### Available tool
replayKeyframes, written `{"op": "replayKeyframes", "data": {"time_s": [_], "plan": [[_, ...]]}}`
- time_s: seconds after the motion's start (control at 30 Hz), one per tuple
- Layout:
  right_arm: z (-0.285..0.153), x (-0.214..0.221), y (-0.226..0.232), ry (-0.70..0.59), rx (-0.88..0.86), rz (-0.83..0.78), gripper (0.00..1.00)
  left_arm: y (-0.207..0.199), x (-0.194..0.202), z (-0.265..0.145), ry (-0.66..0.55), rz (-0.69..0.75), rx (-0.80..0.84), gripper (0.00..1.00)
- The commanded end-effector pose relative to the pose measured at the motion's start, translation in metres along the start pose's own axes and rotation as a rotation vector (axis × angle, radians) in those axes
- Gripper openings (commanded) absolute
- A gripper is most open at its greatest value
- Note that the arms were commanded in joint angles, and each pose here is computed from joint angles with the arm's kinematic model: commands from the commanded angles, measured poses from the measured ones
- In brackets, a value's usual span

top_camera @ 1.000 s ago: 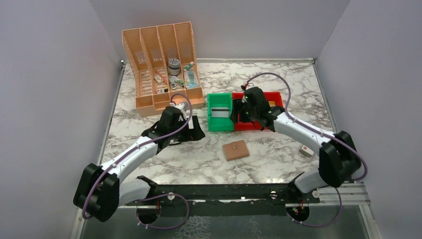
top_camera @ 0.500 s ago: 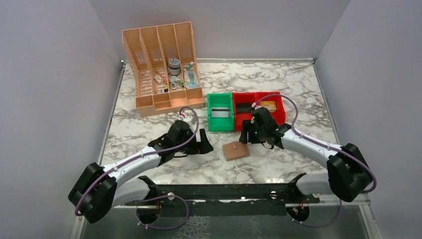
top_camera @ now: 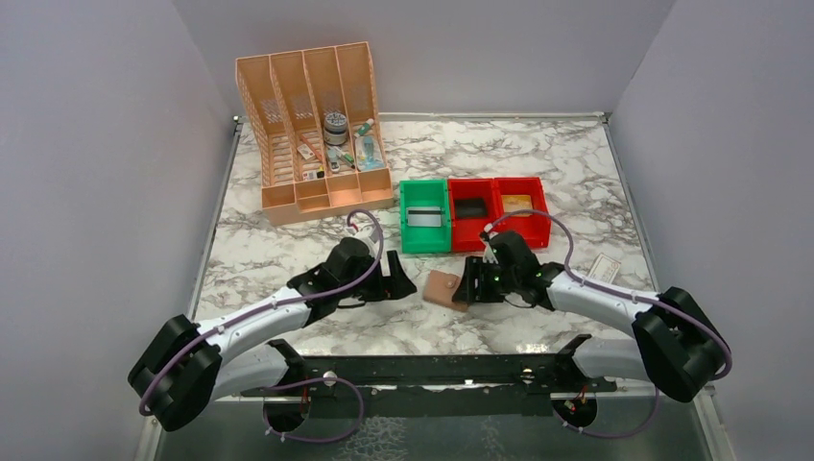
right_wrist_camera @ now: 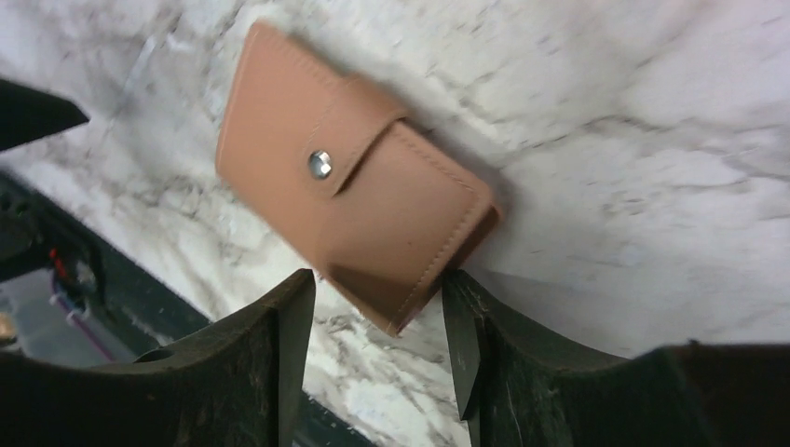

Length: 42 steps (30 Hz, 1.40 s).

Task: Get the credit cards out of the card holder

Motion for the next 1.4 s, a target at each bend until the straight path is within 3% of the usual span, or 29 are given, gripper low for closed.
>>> {"op": "replayKeyframes", "data": {"time_s": [0.0, 0.23, 0.47, 0.83, 1.1, 1.23, 1.37], "plan": [[-0.004, 0.012, 0.026, 0.063, -0.195, -0.04, 0.52, 0.001, 0.001, -0.002, -0.05, -0.032, -0.021, 0.83], [-0.019, 0.03, 0.064, 0.088, -0.225, -0.199, 0.53, 0.007, 0.003, -0.01, -0.1, -0.079, -0.09, 0.82], [-0.04, 0.005, 0.053, -0.184, 0.04, -0.239, 0.52, 0.005, 0.0, -0.01, -0.099, -0.073, -0.092, 0.81], [0.003, -0.017, 0.077, -0.07, 0.076, -0.402, 0.4, 0.002, -0.002, -0.005, -0.084, -0.083, -0.095, 0.77], [0.035, -0.013, 0.054, -0.03, 0.18, -0.475, 0.38, 0.0, -0.002, -0.003, -0.076, -0.079, -0.081, 0.75], [0.052, -0.009, 0.035, 0.012, 0.369, -0.425, 0.34, -0.002, -0.001, 0.001, -0.053, -0.063, -0.061, 0.74], [0.052, 0.0, 0.022, 0.005, 0.401, -0.375, 0.27, -0.005, 0.001, 0.009, -0.027, -0.055, -0.062, 0.75]]}}
Point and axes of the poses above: each gripper's point midway between its finger pads, its own z axis out along the fingers, its own y axis along the line the jaws close on, x = y × z, the point moved 10 cm from there along -z, back along the fingers, and after that the axes turned 10 degrees about z, right-handed, at the moved point
